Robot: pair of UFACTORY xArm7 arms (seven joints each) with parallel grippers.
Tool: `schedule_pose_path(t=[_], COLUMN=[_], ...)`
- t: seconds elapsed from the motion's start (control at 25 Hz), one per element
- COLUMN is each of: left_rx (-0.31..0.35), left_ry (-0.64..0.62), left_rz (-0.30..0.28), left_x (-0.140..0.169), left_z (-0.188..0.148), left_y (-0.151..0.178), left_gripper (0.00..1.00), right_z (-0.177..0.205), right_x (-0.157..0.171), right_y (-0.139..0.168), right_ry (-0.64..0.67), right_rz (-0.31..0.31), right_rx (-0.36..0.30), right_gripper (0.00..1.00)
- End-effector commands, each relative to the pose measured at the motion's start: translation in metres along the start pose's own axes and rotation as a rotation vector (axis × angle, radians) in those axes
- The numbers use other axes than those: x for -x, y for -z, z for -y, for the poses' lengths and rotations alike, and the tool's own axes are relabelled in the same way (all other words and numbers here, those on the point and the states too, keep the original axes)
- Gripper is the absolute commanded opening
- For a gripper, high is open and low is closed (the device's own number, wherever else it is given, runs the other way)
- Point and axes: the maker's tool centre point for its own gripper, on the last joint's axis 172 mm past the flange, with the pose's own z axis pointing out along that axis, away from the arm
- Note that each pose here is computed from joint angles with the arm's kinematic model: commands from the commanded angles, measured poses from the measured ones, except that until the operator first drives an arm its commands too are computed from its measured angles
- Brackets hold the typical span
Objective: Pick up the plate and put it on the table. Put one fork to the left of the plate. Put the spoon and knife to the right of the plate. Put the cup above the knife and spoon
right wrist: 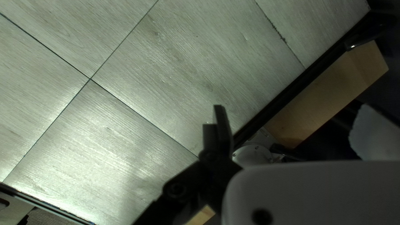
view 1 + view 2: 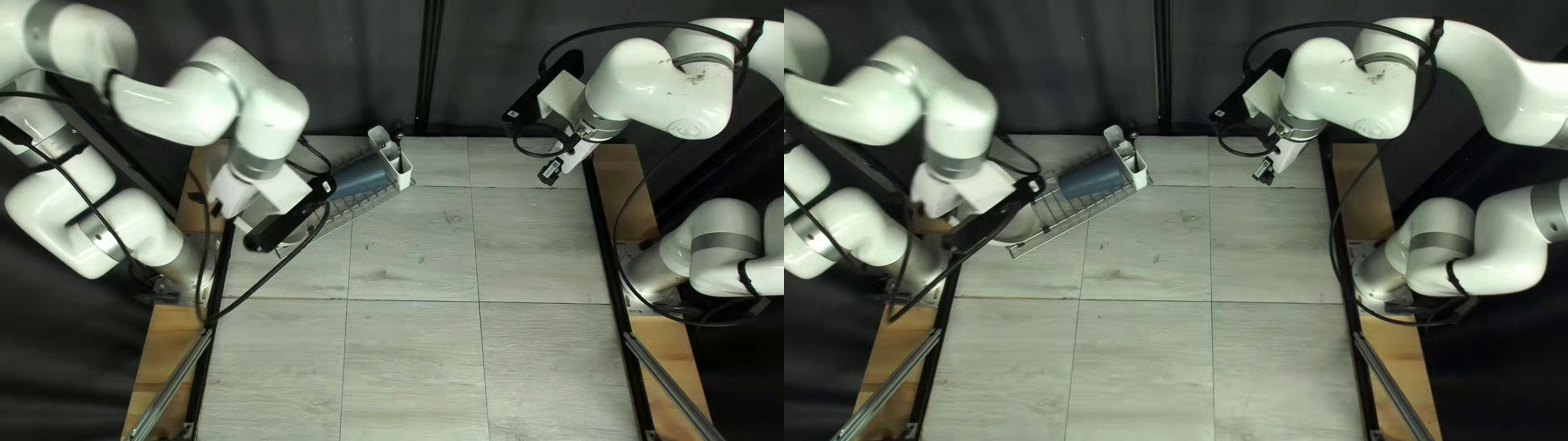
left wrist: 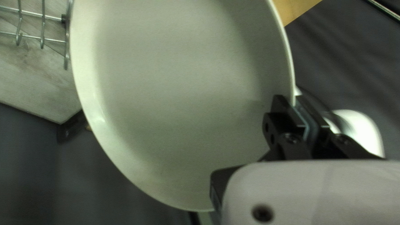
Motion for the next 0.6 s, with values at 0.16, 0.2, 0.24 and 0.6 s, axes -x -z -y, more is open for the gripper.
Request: schedule_pose_path(t=[0.16, 0.2, 0.24, 0.6], left_rx=[-0.206, -0.206, -0.206, -0.347], left_ry=[0.08, 0.08, 0.08, 0.114], left_rz=[-0.051, -0.051, -0.051, -0.029], left_x=[-0.014, -0.014, -0.014, -0.204], left_z=[-0.033, -0.033, -0.033, -0.04], left_y=[0.039, 0.039, 0.039, 0.042], left_gripper=[0.0, 0.0, 0.0, 0.0], right_z=[0.0, 0.0, 0.0, 0.0], right_x=[0.0, 0.0, 0.0, 0.0], right_y=[0.0, 0.0, 0.0, 0.0], right_ry=[0.0, 0.0, 0.0, 0.0], right_rz=[0.0, 0.0, 0.0, 0.0], right_rx=[0.0, 0.0, 0.0, 0.0], right_gripper=[1.0, 1.0, 1.0, 1.0])
